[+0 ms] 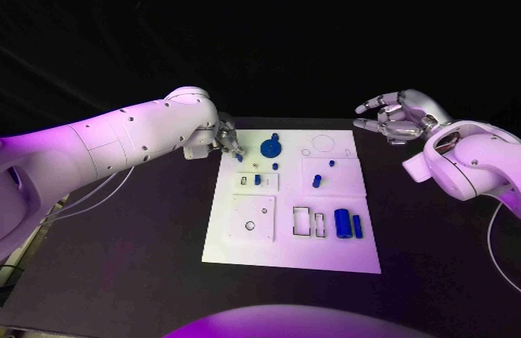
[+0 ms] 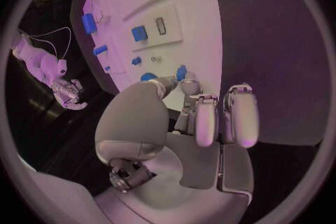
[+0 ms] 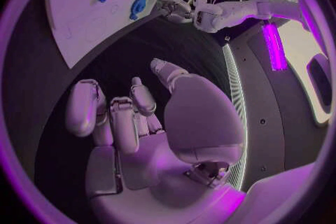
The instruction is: Assemble the parts on the task board
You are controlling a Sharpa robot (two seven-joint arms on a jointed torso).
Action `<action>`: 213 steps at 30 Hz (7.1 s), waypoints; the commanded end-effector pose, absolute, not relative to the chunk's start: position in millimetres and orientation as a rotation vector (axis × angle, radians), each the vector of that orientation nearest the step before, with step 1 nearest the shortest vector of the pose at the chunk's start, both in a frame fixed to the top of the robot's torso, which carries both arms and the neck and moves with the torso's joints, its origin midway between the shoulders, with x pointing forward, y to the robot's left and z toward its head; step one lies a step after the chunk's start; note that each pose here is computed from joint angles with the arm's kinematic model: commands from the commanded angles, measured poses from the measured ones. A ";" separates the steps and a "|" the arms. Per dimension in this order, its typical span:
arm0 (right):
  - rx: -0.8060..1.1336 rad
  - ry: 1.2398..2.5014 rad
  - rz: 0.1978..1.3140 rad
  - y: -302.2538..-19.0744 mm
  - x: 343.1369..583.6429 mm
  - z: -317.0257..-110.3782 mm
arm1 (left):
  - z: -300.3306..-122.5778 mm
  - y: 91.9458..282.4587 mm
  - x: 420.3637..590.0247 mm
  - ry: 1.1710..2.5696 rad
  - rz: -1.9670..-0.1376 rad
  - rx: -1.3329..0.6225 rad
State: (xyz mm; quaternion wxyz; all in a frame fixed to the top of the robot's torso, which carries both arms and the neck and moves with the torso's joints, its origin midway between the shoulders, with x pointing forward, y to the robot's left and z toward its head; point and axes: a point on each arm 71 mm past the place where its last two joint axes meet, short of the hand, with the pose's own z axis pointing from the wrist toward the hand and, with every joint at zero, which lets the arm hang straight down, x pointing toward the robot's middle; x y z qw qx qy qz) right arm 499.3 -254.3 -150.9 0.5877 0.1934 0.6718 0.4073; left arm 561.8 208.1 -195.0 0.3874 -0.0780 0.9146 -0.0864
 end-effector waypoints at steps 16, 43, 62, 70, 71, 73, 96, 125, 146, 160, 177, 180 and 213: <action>0.442 1.558 0.952 -254.4 499.3 -150.4 | -195.0 209.1 561.3 2.322 -0.345 -0.312; 0.448 1.554 0.945 -257.7 498.4 -150.1 | -195.7 224.0 518.8 2.248 -0.553 -0.309; 0.449 1.551 0.944 -258.5 498.0 -149.8 | -203.0 218.8 500.4 2.226 -0.496 -0.214; 0.449 1.550 0.944 -258.6 497.9 -149.8 | -204.8 214.0 499.3 2.215 -0.445 -0.163; 0.449 1.550 0.944 -258.6 497.8 -149.7 | -205.0 213.7 499.2 2.215 -0.440 -0.159; 0.449 1.550 0.944 -258.7 497.8 -149.7 | -205.5 212.9 499.0 2.217 -0.432 -0.154; 0.447 1.549 0.946 -258.4 497.8 -149.6 | -214.0 208.8 496.5 2.234 -0.401 -0.137; 0.458 1.521 0.969 -258.8 499.0 -148.1 | -222.7 206.4 494.1 2.278 -0.381 -0.117; 0.486 1.518 0.982 -259.6 500.1 -149.3 | -223.2 206.8 492.9 2.280 -0.375 -0.105; 0.489 1.513 0.982 -260.3 500.4 -149.3 | -223.3 208.2 493.2 2.282 -0.371 -0.111; 0.504 1.507 0.989 -261.1 501.2 -150.5 | -223.9 209.7 493.2 2.293 -0.369 -0.118; 0.504 1.507 0.988 -261.1 501.2 -150.6 | -224.0 209.9 493.3 2.293 -0.369 -0.121; 0.507 1.511 0.987 -261.0 501.4 -151.5 | -226.3 208.2 496.1 2.315 -0.403 -0.194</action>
